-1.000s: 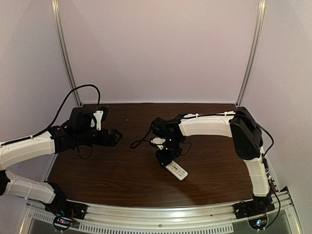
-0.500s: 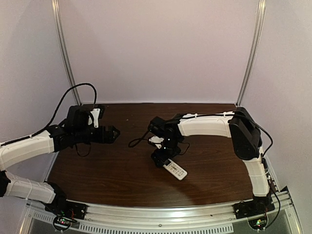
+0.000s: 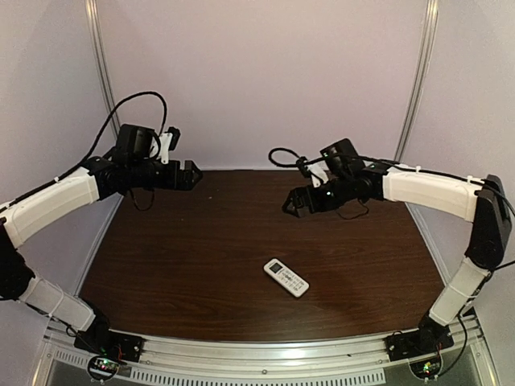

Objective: Load the batteries into the remote control
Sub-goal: Reset both arms

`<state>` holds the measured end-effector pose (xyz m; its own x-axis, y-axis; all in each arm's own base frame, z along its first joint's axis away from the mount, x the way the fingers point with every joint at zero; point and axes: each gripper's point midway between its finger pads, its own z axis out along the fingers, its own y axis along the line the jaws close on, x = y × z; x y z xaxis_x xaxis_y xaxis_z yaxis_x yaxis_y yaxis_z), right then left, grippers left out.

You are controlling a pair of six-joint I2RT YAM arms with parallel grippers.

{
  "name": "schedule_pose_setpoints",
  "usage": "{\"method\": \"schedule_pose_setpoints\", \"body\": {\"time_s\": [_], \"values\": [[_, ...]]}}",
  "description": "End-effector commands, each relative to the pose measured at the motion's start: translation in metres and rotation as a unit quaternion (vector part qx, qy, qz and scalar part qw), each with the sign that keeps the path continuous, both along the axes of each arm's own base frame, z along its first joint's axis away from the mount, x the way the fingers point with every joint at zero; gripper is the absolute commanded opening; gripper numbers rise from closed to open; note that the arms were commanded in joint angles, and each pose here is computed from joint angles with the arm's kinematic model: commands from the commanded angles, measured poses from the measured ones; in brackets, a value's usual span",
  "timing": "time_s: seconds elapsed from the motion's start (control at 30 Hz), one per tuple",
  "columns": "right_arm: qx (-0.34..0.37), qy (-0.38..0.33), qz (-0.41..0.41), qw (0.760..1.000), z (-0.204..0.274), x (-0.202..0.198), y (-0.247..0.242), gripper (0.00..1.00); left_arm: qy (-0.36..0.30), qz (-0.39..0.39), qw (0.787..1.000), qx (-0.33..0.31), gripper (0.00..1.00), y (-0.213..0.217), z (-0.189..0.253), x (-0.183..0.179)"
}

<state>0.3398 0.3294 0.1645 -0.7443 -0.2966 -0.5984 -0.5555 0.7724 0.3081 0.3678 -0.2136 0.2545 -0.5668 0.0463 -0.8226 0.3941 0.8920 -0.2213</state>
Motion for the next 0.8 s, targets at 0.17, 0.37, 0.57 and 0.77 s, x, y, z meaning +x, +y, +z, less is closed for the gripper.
{"method": "schedule_pose_setpoints", "body": {"time_s": [0.17,0.37,0.57,0.77], "values": [[0.115,-0.090,-0.141,0.979,0.038,0.032,-0.130,1.00,0.040,0.029,0.998,0.042,0.97,0.035,-0.038,0.019],[0.119,-0.094,-0.179,0.972,0.013,0.018,-0.169,1.00,0.084,0.042,0.995,0.038,0.98,0.042,-0.089,0.005],[0.124,-0.081,-0.185,0.972,-0.011,0.004,-0.174,1.00,0.111,0.048,0.992,0.020,0.97,0.043,-0.124,-0.007],[0.128,-0.102,-0.186,0.969,0.001,0.010,-0.175,1.00,0.097,0.059,0.993,0.027,0.97,0.046,-0.115,-0.001]]}}
